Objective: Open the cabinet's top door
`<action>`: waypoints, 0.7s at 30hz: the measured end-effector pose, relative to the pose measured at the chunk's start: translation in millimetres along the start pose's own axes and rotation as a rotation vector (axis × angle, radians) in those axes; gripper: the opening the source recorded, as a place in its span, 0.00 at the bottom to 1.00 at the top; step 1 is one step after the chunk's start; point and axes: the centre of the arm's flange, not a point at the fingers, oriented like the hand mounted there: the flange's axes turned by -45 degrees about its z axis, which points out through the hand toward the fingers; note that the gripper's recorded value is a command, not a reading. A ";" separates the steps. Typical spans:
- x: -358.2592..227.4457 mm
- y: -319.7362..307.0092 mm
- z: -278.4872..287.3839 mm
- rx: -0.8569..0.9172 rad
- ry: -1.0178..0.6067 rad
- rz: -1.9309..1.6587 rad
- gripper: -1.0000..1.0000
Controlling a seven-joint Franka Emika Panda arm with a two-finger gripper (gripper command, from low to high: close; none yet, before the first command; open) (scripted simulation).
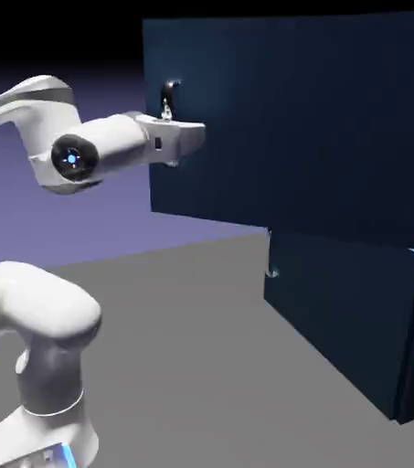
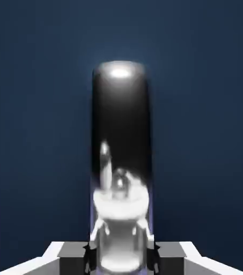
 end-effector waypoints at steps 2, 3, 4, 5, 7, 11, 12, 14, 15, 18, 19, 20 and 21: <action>0.0 4.2 -13.3 0.027 0.000 -0.001 0.00; 0.0 6.6 -20.2 0.041 0.000 -0.001 0.00; 0.0 9.1 -27.3 0.056 -0.001 -0.001 0.00; -0.1 11.8 -34.3 0.071 -0.001 -0.001 0.00; -0.2 17.7 -49.1 0.102 0.000 -0.001 0.00; -0.2 31.7 -79.9 0.170 0.001 0.001 0.00; -0.2 35.7 -87.7 0.188 0.001 0.001 0.00; -0.2 44.5 -103.9 0.224 0.001 0.001 0.00; -0.3 49.4 -112.3 0.244 0.001 0.001 0.00; -0.3 66.9 -139.7 0.308 0.001 0.002 0.00; -0.3 73.7 -149.4 0.331 0.001 0.002 0.00; -0.3 80.9 -159.2 0.355 0.001 0.002 0.00; -0.3 88.6 -169.1 0.380 0.001 0.002 0.00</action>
